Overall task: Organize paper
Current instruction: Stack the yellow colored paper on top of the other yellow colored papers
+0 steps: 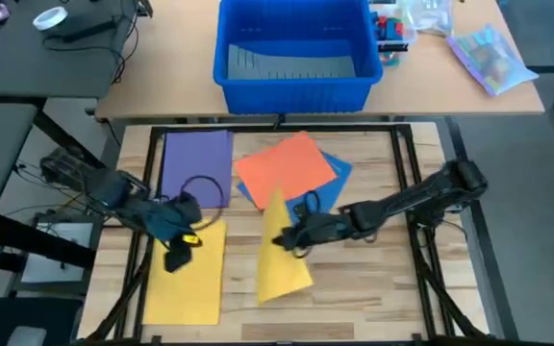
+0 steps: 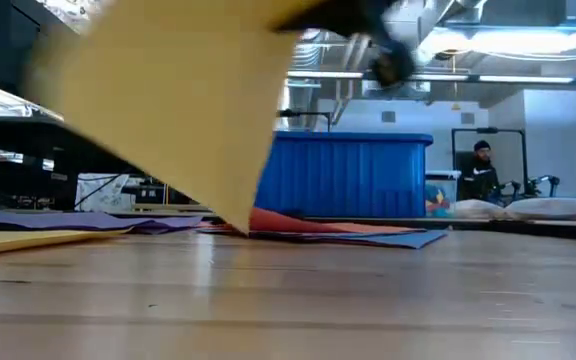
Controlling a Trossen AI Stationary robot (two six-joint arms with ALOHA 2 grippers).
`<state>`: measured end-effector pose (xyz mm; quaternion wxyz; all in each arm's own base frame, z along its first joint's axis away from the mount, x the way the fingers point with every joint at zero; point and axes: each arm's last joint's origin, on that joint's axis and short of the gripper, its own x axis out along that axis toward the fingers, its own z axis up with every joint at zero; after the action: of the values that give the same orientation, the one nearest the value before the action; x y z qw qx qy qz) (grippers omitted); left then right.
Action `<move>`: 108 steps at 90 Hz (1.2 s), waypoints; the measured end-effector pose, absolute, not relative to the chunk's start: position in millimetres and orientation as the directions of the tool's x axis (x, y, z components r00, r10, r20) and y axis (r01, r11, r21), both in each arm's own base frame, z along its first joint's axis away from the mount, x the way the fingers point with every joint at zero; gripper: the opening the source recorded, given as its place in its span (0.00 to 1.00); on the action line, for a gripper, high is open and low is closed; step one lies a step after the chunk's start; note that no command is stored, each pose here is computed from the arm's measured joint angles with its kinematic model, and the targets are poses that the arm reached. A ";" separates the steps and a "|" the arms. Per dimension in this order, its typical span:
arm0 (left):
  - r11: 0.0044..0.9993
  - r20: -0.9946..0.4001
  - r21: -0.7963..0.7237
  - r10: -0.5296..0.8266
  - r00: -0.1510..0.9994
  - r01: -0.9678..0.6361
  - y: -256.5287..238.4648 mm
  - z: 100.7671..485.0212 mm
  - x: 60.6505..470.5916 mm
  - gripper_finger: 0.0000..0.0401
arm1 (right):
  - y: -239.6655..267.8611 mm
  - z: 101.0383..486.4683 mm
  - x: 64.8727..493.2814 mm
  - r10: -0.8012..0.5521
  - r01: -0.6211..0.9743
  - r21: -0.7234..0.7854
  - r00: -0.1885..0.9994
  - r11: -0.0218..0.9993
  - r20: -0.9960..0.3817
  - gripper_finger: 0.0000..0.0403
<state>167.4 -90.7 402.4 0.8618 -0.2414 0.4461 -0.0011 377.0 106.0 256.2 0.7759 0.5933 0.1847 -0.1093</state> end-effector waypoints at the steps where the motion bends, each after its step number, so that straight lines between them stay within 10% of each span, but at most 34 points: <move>1: 0.884 -0.766 -0.418 -0.218 0.605 -0.210 -90.0 403.1 166.4 0.00 | 107.1 257.3 382.0 0.049 0.384 0.883 0.910 0.270 -0.411 0.00; 43: 0.883 -0.694 -0.454 -0.266 0.669 -0.120 -74.3 420.0 134.0 0.00 | 118.0 229.8 536.8 0.014 0.134 0.970 0.990 0.202 -0.140 0.00; 108: 0.866 -0.692 -0.472 -0.249 0.677 -0.163 -70.2 421.7 125.8 0.00 | 161.5 132.3 585.3 -0.136 0.147 0.988 0.979 -0.052 -0.153 0.00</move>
<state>125.8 -70.2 421.7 0.8789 -0.2572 0.4009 -0.0243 585.3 161.5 132.3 0.6885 0.7179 0.0041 -0.1027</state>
